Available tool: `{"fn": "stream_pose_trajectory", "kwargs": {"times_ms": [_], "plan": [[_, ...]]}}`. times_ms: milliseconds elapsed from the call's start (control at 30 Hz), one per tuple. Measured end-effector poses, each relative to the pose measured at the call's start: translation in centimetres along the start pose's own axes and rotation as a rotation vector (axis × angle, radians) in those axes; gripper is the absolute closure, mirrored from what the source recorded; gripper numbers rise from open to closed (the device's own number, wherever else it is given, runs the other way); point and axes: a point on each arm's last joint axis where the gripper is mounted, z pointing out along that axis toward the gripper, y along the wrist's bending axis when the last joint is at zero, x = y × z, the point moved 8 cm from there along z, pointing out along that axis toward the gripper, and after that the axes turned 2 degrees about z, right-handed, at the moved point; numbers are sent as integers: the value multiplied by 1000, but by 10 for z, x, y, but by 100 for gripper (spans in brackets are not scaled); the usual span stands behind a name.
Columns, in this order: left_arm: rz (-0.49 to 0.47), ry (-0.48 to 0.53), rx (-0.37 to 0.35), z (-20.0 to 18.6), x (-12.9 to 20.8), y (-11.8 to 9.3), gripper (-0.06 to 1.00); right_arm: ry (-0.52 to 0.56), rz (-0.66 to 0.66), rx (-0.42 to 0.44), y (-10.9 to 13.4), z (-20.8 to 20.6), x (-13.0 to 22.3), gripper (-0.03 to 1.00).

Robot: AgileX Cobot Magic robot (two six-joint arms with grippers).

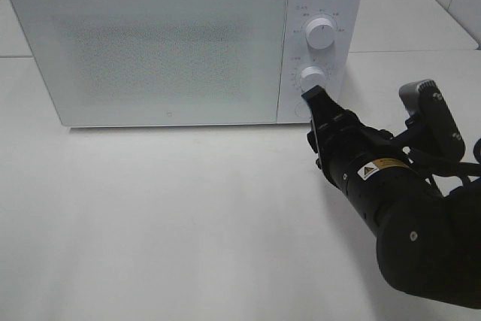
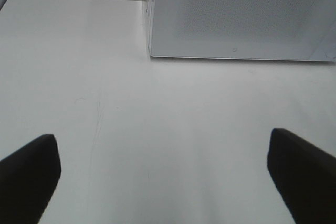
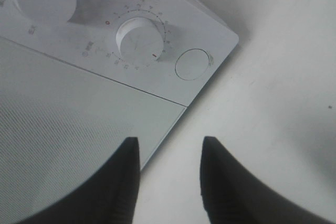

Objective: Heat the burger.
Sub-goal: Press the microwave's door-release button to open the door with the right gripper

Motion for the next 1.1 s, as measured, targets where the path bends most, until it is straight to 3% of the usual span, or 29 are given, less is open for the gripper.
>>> {"fn": "stream_pose_trajectory", "kwargs": {"times_ms": [33,100,167,267,467,700,1100], "plan": [[0,0,0,0,0,0,-5,0,0,0,0,0,0,59],[2,0,0,0,0,0,-5,0,152,0,0,0,0,68],[10,0,-3,0,0,1,-5,1,198,2,0,0,0,70],[74,8,-43,0,1,7,-5,12,330,17,-3,0,3,79],[70,7,-35,0,1,6,-5,33,412,50,-7,0,7,94],[50,2,-1,0,0,0,-5,37,424,58,-8,0,8,96],[54,2,-3,0,0,1,-5,9,439,64,-9,10,-5,96]]}}
